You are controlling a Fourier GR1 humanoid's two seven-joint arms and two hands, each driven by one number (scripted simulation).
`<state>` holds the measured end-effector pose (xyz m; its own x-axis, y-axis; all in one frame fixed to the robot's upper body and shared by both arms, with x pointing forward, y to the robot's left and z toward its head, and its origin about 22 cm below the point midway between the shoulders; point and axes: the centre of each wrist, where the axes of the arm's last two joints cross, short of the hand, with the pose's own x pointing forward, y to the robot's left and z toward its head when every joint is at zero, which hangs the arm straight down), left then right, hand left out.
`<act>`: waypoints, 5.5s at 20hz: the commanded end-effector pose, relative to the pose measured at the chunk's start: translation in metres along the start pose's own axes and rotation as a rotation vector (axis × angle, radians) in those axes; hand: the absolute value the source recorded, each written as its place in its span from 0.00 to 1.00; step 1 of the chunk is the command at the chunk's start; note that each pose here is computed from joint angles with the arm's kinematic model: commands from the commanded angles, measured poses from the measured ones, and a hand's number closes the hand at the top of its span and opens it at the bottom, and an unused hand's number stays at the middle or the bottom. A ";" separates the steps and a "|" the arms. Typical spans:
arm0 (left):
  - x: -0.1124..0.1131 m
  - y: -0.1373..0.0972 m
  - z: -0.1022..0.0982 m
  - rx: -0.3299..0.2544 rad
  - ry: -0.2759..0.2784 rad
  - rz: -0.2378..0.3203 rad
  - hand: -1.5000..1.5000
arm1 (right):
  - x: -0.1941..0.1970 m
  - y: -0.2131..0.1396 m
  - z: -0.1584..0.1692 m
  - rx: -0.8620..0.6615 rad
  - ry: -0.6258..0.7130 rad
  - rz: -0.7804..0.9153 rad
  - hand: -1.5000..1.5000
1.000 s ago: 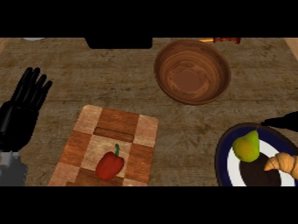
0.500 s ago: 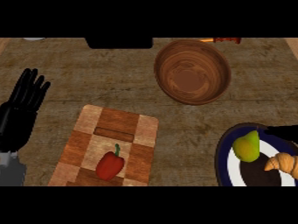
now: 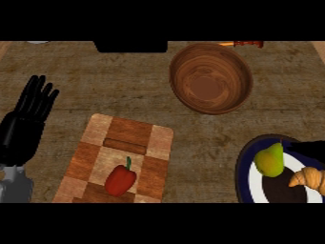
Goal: Pick the croissant from the plate and place it in the bowl
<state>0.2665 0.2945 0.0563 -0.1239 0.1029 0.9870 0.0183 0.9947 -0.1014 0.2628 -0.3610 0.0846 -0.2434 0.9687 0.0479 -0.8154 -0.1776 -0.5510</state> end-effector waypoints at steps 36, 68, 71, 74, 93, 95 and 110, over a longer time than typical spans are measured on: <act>0.010 0.000 0.003 -0.022 -0.003 -0.006 0.50 | 0.282 -0.024 -0.029 -0.667 -0.301 0.008 1.00; 0.006 0.004 -0.005 -0.017 -0.007 -0.006 0.50 | 0.161 -0.201 -0.013 -1.217 -0.029 -0.456 1.00; 0.008 -0.007 -0.004 -0.023 0.003 0.012 0.50 | 0.133 -0.210 -0.030 -1.207 -0.022 -0.455 1.00; 0.004 -0.009 -0.012 -0.030 -0.028 -0.011 0.50 | 0.133 -0.214 -0.059 -1.176 0.010 -0.421 1.00; 0.003 -0.020 -0.019 -0.063 -0.008 0.004 0.50 | 0.088 -0.209 -0.102 -1.051 -0.258 -0.789 0.00; 0.003 -0.018 -0.013 -0.078 -0.014 -0.002 0.50 | 0.102 -0.213 -0.104 -1.114 -0.321 -0.966 0.00; 0.021 -0.002 -0.023 -0.046 -0.022 0.009 0.50 | -0.063 -0.162 -0.042 -1.291 -0.263 -1.246 0.00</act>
<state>0.2791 0.2881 0.0668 -0.1324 0.1050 0.9856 0.0572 0.9935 -0.0982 0.4470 -0.3457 0.1345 -0.0547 0.3559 0.9329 0.2263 0.9144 -0.3356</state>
